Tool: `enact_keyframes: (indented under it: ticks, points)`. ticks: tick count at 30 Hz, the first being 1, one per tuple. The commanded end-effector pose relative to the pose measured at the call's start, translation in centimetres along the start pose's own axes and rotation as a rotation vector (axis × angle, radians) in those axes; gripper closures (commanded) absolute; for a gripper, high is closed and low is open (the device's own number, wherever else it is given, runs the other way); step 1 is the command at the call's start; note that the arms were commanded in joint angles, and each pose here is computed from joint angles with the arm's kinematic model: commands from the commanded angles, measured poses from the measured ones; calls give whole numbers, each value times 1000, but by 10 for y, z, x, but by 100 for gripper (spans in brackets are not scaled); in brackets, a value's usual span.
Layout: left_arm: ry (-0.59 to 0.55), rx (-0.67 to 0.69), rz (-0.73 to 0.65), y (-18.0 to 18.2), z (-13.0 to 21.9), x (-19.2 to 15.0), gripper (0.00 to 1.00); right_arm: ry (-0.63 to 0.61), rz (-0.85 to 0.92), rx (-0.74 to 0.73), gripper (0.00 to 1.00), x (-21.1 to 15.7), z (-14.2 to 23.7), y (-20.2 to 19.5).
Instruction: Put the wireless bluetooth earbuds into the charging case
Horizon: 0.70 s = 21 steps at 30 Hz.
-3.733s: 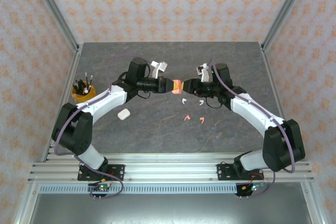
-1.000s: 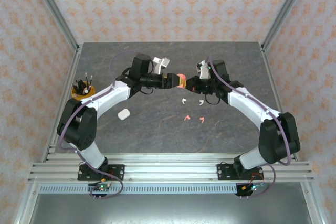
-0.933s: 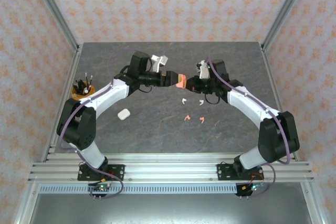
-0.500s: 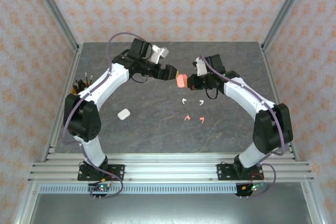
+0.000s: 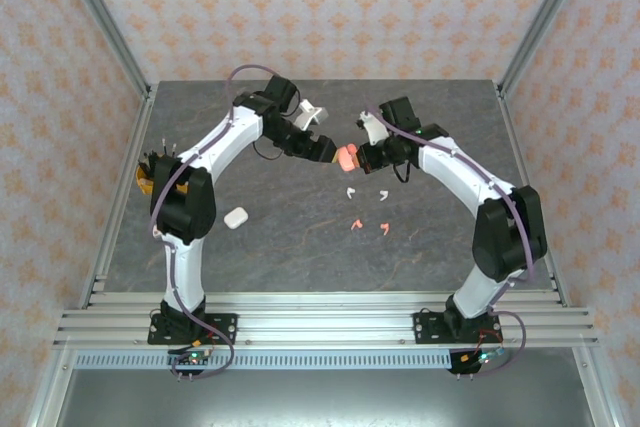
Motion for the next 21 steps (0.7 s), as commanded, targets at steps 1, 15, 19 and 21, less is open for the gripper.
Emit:
enact_keyframes:
  ticks: [1, 15, 19, 21]
  points:
    - [24, -85, -20, -14, 9, 2, 5, 32, 79, -16, 100, 0, 1, 4]
    - [95, -239, 4, -21, -2, -8, 15, 15, 119, 77, 100, 8, -2, 33]
    - [102, -275, 5, -24, -2, -10, 23, 15, 122, 107, 100, 9, -1, 40]
    - [104, -295, 0, -26, -2, -10, 26, 14, 124, 113, 100, 9, -1, 42]
Point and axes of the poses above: each hand's point on the last joint's axis, 136 mm out from that joint toward the fingers, its own z axis back along the fingers, its own y axis along the line the jaws close on, x = y × z, the point moved 4 cm from there along z, back along the fingers, and after that the axes turned 7 degrees about -z, right-handed, at the moved point
